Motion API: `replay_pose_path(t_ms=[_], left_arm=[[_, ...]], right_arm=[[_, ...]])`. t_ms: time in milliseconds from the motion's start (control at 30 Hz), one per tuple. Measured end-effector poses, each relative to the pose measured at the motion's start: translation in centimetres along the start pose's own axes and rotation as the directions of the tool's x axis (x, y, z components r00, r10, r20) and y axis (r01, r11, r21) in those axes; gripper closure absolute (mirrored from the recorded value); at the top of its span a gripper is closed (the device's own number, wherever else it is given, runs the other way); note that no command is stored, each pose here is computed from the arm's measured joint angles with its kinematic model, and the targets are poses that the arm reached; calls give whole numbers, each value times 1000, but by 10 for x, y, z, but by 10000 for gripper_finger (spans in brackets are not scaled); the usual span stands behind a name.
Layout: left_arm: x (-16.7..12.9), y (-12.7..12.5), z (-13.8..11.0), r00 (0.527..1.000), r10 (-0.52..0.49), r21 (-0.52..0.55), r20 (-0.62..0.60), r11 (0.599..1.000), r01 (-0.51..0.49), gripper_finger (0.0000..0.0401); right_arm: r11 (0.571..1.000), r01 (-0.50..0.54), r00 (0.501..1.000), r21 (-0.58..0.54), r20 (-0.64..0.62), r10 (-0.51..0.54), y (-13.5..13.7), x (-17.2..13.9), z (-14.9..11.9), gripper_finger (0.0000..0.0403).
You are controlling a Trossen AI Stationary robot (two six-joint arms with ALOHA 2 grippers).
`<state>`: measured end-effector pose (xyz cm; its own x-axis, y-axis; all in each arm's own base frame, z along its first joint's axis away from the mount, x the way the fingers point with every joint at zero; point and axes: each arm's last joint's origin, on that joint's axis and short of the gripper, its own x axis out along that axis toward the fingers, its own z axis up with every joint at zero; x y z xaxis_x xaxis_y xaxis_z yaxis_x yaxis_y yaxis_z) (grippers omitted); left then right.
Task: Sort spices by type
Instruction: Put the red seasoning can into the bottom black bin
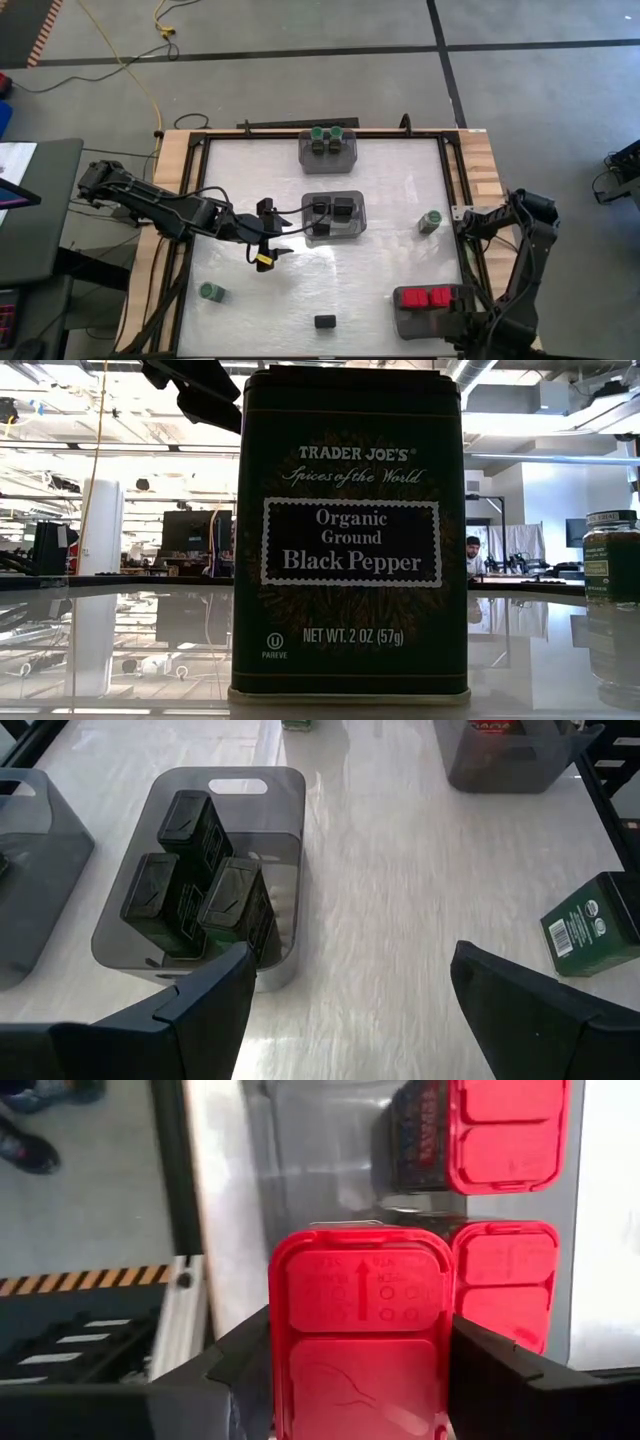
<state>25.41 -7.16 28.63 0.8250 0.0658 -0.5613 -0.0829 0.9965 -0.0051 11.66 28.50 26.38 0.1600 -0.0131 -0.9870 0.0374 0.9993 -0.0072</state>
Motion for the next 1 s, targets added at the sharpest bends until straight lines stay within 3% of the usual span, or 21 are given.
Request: replay_pose_path(t_ms=[533,1000], left_arm=[[0,0,0,1000,0,0,0,1000,0,79],[0,0,0,1000,1,0,0,1000,-1,79]], right_arm=[[999,10,1000,-51,-4,-10,-7,51,-11,158],[998,7,1000,-67,2,-7,-8,58,-17,158]])
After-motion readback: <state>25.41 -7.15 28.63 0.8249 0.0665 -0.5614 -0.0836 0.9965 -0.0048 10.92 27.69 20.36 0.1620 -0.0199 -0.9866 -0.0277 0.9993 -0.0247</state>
